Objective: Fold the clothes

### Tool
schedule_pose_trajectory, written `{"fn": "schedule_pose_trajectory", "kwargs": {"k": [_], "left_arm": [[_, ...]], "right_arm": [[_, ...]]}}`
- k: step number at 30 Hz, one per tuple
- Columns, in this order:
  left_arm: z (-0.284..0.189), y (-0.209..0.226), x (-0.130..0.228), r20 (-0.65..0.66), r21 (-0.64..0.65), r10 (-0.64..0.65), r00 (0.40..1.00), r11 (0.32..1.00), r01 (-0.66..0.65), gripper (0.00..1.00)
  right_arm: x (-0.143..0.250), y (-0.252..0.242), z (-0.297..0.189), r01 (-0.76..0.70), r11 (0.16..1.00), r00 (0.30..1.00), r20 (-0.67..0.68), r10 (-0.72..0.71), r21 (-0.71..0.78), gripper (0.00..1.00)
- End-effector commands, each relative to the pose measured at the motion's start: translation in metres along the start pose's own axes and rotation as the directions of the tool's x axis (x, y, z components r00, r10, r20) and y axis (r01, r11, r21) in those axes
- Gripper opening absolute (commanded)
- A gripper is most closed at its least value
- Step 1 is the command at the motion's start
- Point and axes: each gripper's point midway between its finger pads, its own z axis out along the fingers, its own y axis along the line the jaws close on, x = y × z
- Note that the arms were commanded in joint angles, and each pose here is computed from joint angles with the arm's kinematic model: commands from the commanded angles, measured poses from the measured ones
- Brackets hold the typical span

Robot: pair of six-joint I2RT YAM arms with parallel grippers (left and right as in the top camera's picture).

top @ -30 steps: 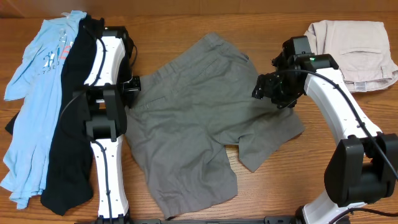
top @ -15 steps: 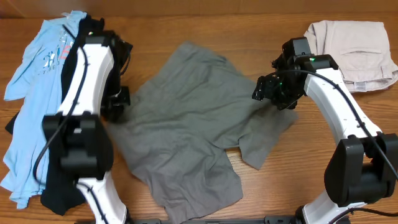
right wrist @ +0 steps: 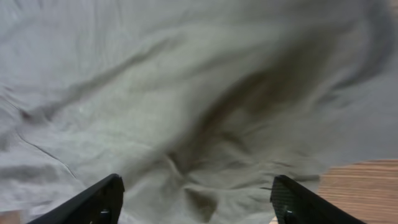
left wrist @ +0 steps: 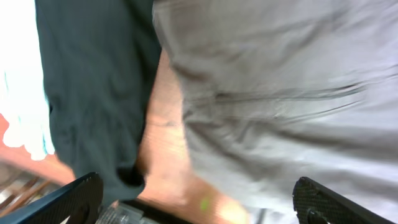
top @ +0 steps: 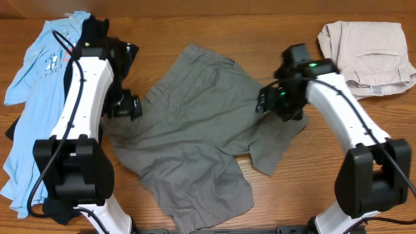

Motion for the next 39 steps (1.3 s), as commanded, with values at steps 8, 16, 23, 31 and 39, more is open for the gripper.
{"fn": "schedule_pose_trajectory", "kwargs": {"k": [8,16,23,31,39], "left_arm": [[-0.115,-0.017,-0.023,0.42,0.263,0.018,0.907,0.954,-0.141,1.0],[-0.121,-0.018,-0.029,0.455,0.268,0.01,0.891,0.952,-0.147,1.0],[-0.121,-0.017,-0.03,0.457,0.265,0.008,0.89,0.953,-0.144,1.0],[-0.121,-0.016,-0.03,0.458,0.261,0.008,0.889,0.955,-0.143,1.0],[-0.121,-0.017,-0.031,0.461,0.262,0.006,0.888,0.954,-0.143,1.0]], "right_arm": [[0.046,-0.011,0.05,-0.141,0.968,0.989,-0.025,0.149,0.207,0.86],[0.056,-0.022,0.075,-0.168,0.965,0.984,-0.023,0.176,0.2,0.87],[0.043,-0.041,0.095,-0.2,0.955,0.98,0.032,0.198,0.218,0.87],[0.029,-0.091,0.144,-0.275,0.929,0.958,-0.006,0.285,0.248,0.87],[-0.033,-0.119,0.151,-0.362,0.921,0.926,0.171,0.337,0.144,0.88]]}}
